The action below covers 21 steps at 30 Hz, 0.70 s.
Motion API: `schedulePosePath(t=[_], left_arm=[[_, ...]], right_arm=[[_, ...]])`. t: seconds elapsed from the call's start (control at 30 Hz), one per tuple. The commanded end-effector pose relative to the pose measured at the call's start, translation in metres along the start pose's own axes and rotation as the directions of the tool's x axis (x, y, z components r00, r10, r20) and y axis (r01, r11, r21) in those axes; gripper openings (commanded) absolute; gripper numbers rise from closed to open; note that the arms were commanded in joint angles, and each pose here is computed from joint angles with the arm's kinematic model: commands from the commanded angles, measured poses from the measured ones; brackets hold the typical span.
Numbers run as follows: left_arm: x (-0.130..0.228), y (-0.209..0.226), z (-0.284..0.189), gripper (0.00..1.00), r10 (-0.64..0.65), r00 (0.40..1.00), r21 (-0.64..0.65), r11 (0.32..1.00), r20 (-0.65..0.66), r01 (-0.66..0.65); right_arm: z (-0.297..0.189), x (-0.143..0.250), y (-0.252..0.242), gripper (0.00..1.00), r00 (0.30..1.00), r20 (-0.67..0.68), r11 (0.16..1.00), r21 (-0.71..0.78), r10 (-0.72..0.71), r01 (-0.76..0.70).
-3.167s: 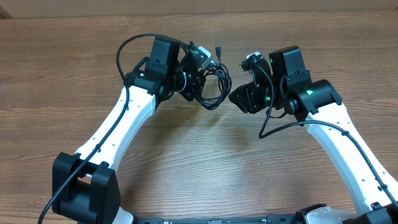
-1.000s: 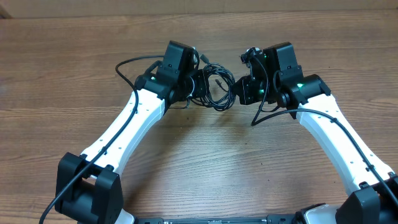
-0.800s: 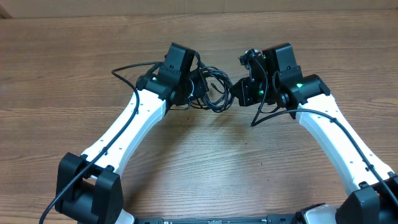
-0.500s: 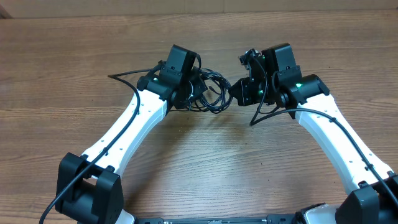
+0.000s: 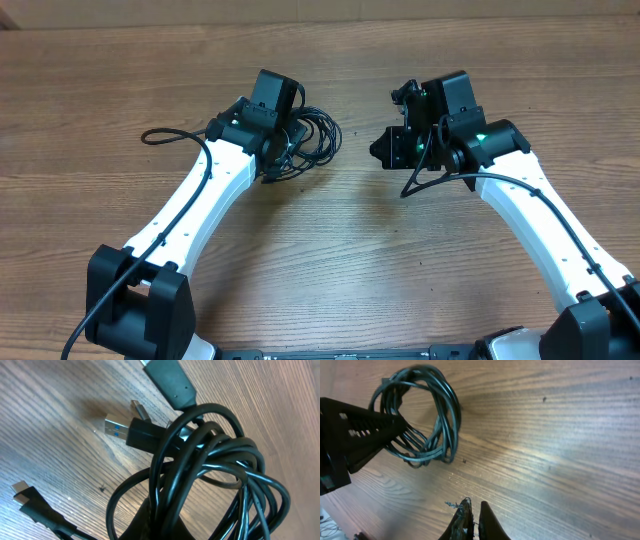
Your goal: Untangle cables
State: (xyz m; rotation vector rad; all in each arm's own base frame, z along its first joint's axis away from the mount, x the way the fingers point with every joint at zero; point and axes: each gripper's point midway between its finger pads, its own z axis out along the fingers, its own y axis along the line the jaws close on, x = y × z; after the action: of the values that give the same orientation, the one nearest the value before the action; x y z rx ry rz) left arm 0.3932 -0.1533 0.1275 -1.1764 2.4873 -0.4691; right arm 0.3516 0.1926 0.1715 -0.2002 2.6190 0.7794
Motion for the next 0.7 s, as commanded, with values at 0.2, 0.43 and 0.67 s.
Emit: schedulePosePath(t=[0.2,0.43,0.67], left_arm=[[0.026,-0.021,-0.004,0.04,0.545,0.834,0.169,0.833,-0.086,-0.527],[0.047,-0.042,-0.013,0.04,0.666,0.74,0.34,0.72,-0.093,-0.605],[0.058,-0.057,-0.02,0.04,0.681,0.726,0.439,0.684,-0.097,-0.583]], right_arm=[[-0.002,-0.02,0.005,0.49,0.946,0.077,0.949,0.009,-0.316,0.316],[-0.002,-0.026,0.007,0.57,0.93,0.105,0.935,0.013,-0.353,0.353],[-0.002,-0.026,0.007,0.57,0.93,0.103,0.936,0.013,-0.352,0.352]])
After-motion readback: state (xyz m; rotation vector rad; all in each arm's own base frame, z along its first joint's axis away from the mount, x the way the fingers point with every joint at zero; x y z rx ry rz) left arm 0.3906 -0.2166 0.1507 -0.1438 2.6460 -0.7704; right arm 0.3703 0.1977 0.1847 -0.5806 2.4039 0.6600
